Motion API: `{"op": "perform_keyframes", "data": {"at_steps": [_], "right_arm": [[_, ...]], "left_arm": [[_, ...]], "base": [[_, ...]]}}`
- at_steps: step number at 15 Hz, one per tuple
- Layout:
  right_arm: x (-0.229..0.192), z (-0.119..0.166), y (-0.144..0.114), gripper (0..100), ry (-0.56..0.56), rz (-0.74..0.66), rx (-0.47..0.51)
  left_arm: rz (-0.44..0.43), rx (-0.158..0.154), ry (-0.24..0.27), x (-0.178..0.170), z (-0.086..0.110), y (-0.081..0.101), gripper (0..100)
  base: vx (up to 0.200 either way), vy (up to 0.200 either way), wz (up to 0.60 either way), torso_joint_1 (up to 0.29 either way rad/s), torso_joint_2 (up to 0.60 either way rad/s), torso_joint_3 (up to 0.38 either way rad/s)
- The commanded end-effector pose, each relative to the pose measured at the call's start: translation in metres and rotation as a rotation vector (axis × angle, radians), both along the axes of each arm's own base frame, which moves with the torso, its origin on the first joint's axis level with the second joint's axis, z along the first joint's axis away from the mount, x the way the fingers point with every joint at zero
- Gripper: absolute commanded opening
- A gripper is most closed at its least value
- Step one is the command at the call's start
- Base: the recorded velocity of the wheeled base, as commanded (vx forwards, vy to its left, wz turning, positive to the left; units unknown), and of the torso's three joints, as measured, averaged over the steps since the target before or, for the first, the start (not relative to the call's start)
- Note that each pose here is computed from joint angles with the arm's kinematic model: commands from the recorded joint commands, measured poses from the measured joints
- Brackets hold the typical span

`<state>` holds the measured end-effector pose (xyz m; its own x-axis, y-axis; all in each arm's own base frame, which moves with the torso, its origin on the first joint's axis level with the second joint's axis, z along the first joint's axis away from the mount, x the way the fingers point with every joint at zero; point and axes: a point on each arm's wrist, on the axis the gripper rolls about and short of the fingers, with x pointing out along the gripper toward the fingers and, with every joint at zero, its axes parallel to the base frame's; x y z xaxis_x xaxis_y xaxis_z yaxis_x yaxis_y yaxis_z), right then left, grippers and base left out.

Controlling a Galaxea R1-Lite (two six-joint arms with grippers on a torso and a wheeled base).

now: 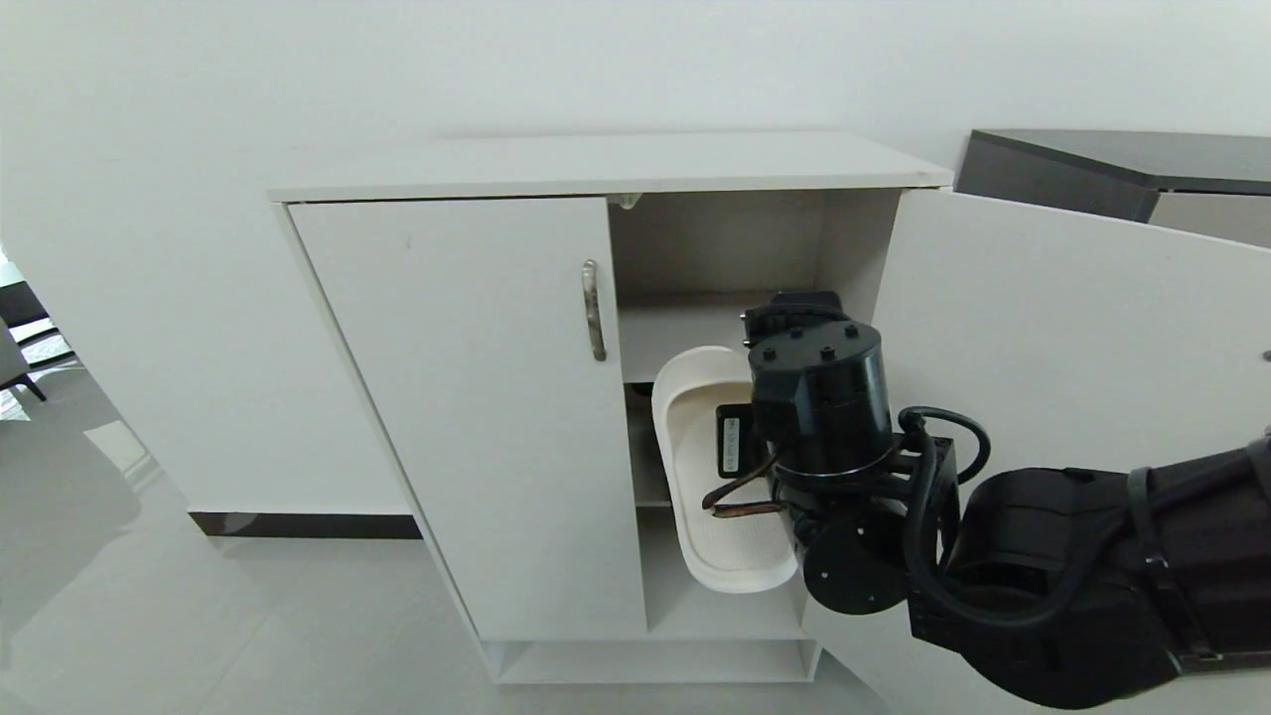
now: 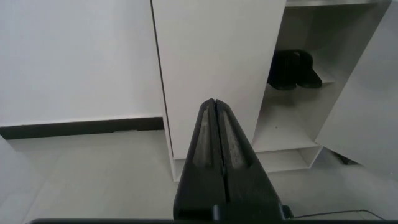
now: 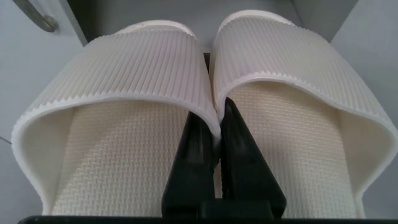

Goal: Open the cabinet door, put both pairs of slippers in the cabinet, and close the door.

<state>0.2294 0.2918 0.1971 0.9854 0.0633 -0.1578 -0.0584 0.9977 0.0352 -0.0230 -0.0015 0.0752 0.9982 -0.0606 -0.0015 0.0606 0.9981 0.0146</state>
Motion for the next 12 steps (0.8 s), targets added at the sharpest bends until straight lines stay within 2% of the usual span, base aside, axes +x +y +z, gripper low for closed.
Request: {"op": "perform_keyframes", "data": {"at_steps": [1, 12], "right_arm": [[0.001, 0.0, 0.001, 0, 0.0, -0.001, 0.001], [0.017, -0.012, 0.002, 0, 0.015, -0.028, -0.012]], "left_arm": [[-0.001, 0.001, 0.002, 0.0, 0.0, 0.0, 0], [-0.001, 0.002, 0.001, 0.0, 0.0, 0.0, 0]], "base": [[0.0, 0.0, 0.0, 0.0, 0.0, 0.0], [0.2, 0.0, 0.0, 0.002, 0.0, 0.001]]}}
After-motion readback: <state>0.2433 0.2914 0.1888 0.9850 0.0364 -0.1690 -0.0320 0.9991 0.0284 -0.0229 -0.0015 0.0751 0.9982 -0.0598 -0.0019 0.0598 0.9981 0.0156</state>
